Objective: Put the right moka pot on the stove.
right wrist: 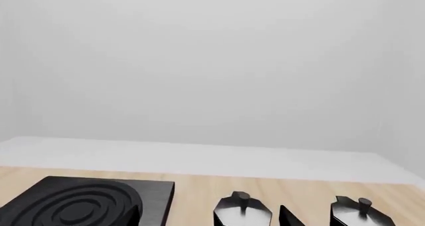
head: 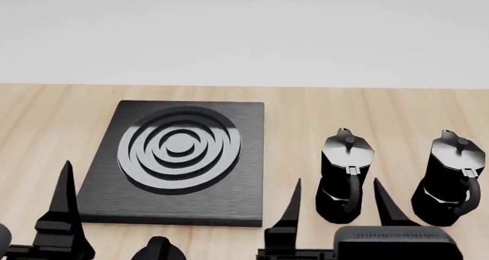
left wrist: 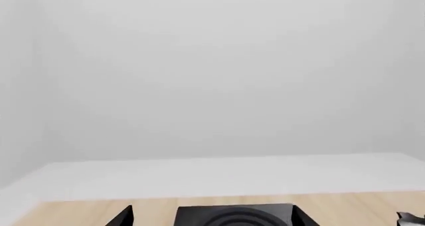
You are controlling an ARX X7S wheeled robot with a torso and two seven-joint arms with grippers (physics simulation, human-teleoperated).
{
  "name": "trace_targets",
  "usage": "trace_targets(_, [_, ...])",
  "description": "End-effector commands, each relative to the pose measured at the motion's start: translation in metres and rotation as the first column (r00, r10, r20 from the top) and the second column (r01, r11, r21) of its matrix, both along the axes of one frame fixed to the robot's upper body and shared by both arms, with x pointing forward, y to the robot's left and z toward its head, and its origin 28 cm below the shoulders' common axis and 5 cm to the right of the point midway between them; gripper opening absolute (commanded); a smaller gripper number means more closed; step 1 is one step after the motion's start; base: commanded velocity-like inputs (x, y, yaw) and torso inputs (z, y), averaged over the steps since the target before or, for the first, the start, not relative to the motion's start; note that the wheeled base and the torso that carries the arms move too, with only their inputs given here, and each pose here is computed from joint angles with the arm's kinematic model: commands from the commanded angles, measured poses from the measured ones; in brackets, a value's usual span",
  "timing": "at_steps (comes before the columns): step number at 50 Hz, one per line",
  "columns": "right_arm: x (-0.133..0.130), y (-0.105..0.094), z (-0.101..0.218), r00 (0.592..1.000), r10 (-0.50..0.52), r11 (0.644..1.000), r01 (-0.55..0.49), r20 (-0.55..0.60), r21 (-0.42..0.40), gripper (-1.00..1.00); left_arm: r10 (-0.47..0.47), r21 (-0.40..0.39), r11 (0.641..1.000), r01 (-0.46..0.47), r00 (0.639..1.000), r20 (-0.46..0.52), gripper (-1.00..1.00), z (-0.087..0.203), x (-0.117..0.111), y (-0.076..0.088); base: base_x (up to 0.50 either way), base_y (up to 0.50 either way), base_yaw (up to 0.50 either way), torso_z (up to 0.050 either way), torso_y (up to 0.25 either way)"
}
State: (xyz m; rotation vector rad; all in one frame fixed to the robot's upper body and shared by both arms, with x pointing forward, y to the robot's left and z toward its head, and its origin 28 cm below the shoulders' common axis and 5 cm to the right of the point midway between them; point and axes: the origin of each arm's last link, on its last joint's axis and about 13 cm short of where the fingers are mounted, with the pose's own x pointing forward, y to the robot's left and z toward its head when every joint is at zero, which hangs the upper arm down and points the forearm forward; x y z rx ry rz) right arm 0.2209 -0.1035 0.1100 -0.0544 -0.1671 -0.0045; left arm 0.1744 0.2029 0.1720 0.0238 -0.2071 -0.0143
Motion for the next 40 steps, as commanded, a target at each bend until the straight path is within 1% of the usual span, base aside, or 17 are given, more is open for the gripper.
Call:
trace_targets(1, [-0.0009, 0.0022, -0.0006, 1.0, 0.001, 1.0, -0.001, 0.003, -0.009, 1.0, 0.003, 0.003, 1.0, -0.003, 1.0, 0.024, 1.0, 0.0014, -0.0026, 0.0, 0.0, 0.0, 0.0, 0.0, 0.0])
trace_targets(4, [-0.0017, 0.0019, -0.0001, 1.0, 0.001, 1.0, -0.001, 0.006, -0.007, 1.0, -0.001, 0.0, 1.0, 0.001, 1.0, 0.008, 1.0, 0.0004, -0.001, 0.0, 0.0, 0.0, 0.0, 0.0, 0.0])
trace_targets(5, [-0.0021, 0.002, -0.0001, 1.0, 0.004, 1.0, -0.004, 0.006, -0.007, 1.0, 0.004, 0.014, 1.0, -0.004, 1.0, 0.017, 1.0, 0.0004, -0.0014, -0.0003, 0.0, 0.0, 0.0, 0.0, 0.0])
trace_targets(14, [-0.0029, 0.0009, -0.0018, 1.0, 0.002, 1.0, -0.002, 0.005, -0.007, 1.0, 0.001, 0.02, 1.0, -0.001, 1.0, 0.012, 1.0, -0.001, -0.0022, -0.001, 0.0, 0.0, 0.0, 0.0, -0.089])
trace_targets(40, [-0.0042, 0.0004, -0.002, 1.0, 0.003, 1.0, -0.003, 0.007, -0.015, 1.0, 0.0, 0.01, 1.0, 0.0, 1.0, 0.009, 1.0, -0.0016, -0.0022, -0.0004, 0.0, 0.0, 0.0, 0.004, -0.169])
